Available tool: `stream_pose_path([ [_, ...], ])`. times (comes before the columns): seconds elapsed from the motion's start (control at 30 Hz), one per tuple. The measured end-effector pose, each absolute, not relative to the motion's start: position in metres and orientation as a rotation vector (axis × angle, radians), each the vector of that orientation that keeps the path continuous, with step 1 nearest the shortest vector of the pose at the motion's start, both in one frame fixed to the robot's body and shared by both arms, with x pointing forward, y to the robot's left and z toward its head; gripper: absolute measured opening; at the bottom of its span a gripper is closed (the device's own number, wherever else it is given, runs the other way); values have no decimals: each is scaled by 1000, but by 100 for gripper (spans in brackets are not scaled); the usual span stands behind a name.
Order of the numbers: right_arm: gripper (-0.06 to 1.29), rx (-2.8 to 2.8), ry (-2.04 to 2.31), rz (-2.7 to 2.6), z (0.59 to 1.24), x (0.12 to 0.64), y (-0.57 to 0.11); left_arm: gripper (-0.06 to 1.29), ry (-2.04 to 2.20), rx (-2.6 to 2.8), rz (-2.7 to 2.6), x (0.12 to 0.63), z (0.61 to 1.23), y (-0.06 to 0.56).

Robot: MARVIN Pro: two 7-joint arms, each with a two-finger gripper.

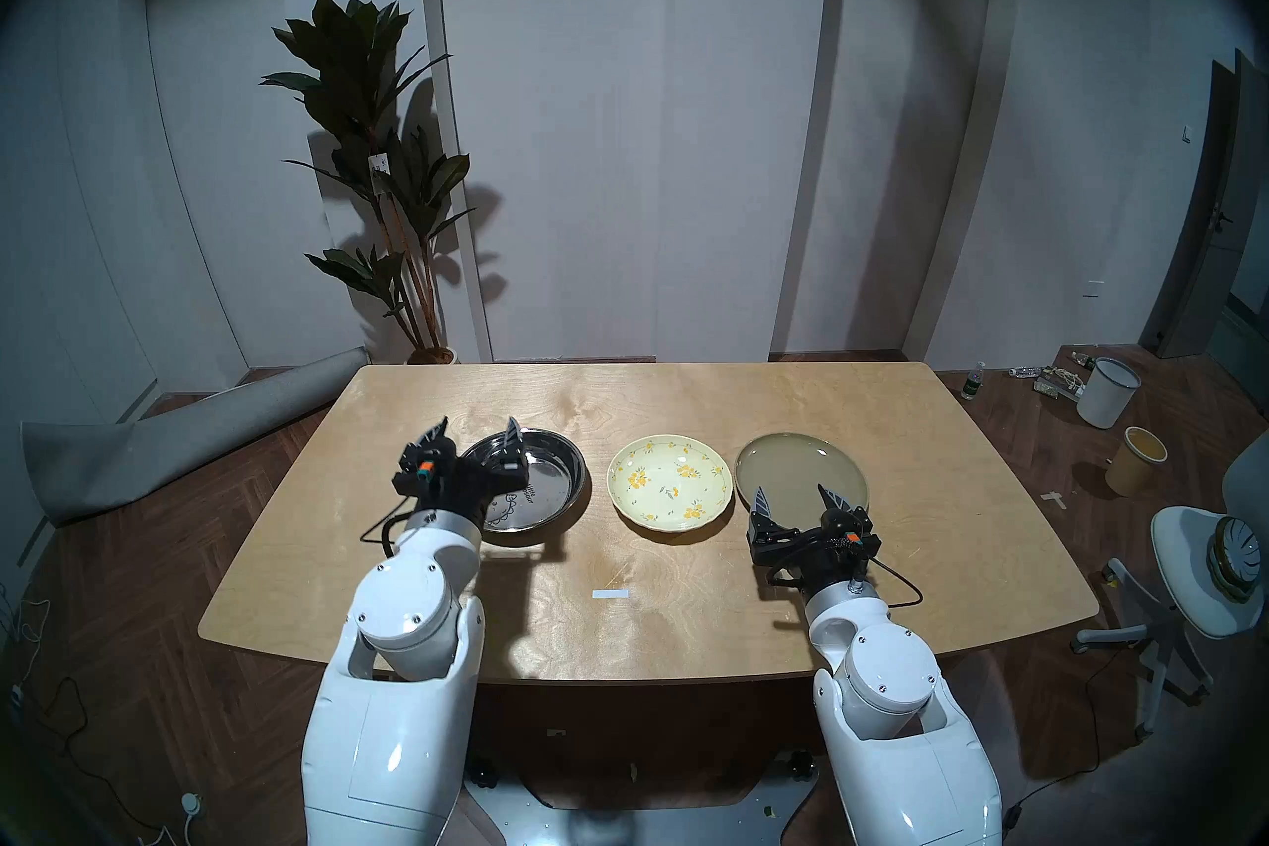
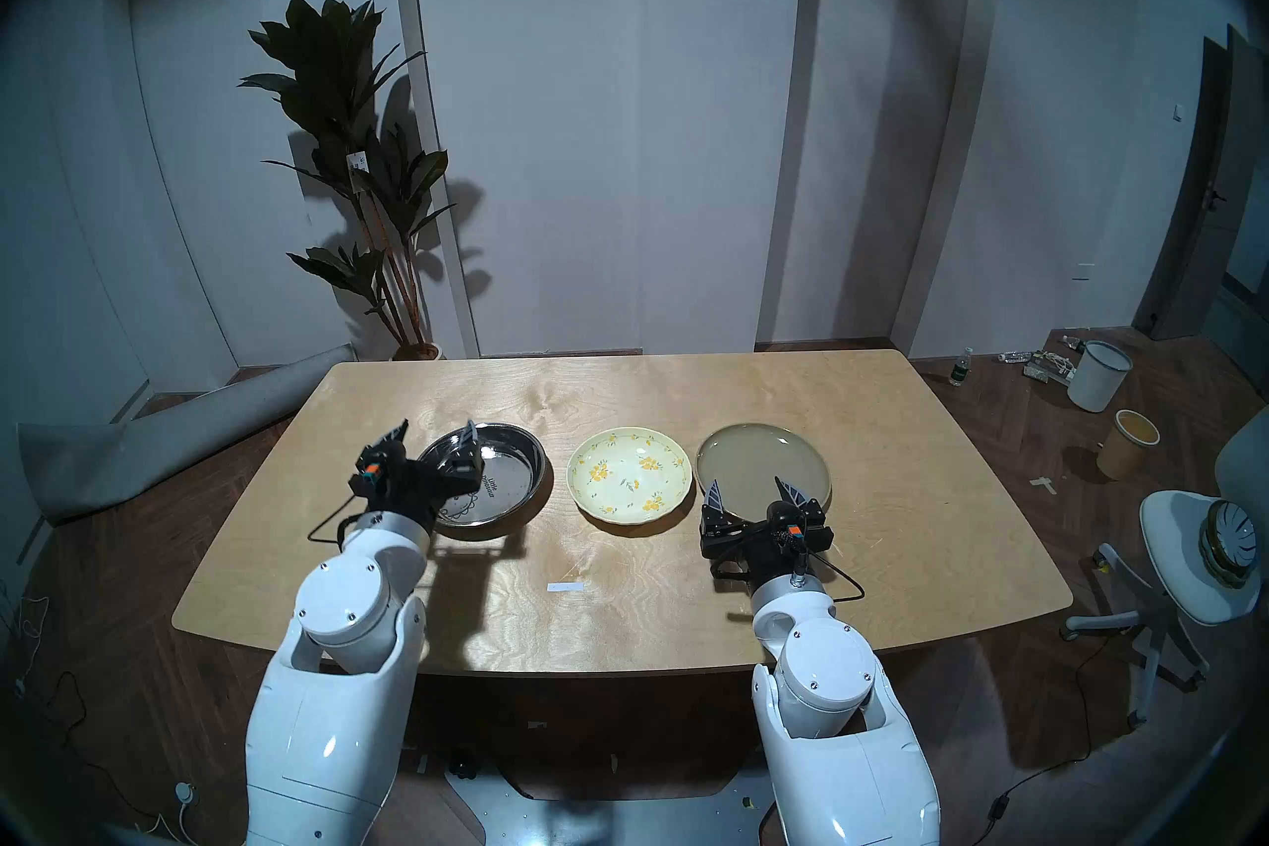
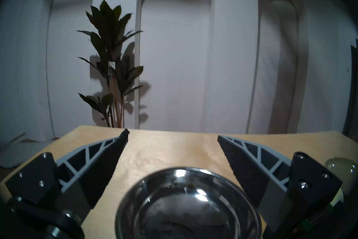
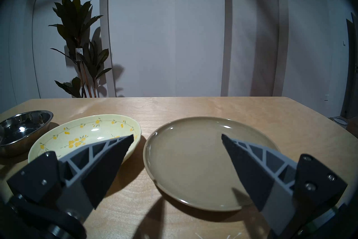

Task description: Stack the plates into one stack

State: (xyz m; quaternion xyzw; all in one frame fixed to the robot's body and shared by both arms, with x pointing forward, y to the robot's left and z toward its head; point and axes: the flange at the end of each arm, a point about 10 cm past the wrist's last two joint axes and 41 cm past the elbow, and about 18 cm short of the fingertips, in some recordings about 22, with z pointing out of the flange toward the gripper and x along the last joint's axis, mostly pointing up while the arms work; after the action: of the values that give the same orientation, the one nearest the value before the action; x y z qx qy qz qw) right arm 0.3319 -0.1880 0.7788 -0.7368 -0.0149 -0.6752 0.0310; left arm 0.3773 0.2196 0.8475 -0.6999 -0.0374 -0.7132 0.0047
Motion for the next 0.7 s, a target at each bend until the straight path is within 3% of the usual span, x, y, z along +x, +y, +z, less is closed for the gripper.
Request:
stream_pose_path([
  [0.27,123,-2058,-28,-2085,817,341,-180,123,-201,-2108,-2246,397,880,247],
  [0.7,123,-1783,45,-1888,852,359,-162,124,-266,-2081,-2114,428,875,307],
])
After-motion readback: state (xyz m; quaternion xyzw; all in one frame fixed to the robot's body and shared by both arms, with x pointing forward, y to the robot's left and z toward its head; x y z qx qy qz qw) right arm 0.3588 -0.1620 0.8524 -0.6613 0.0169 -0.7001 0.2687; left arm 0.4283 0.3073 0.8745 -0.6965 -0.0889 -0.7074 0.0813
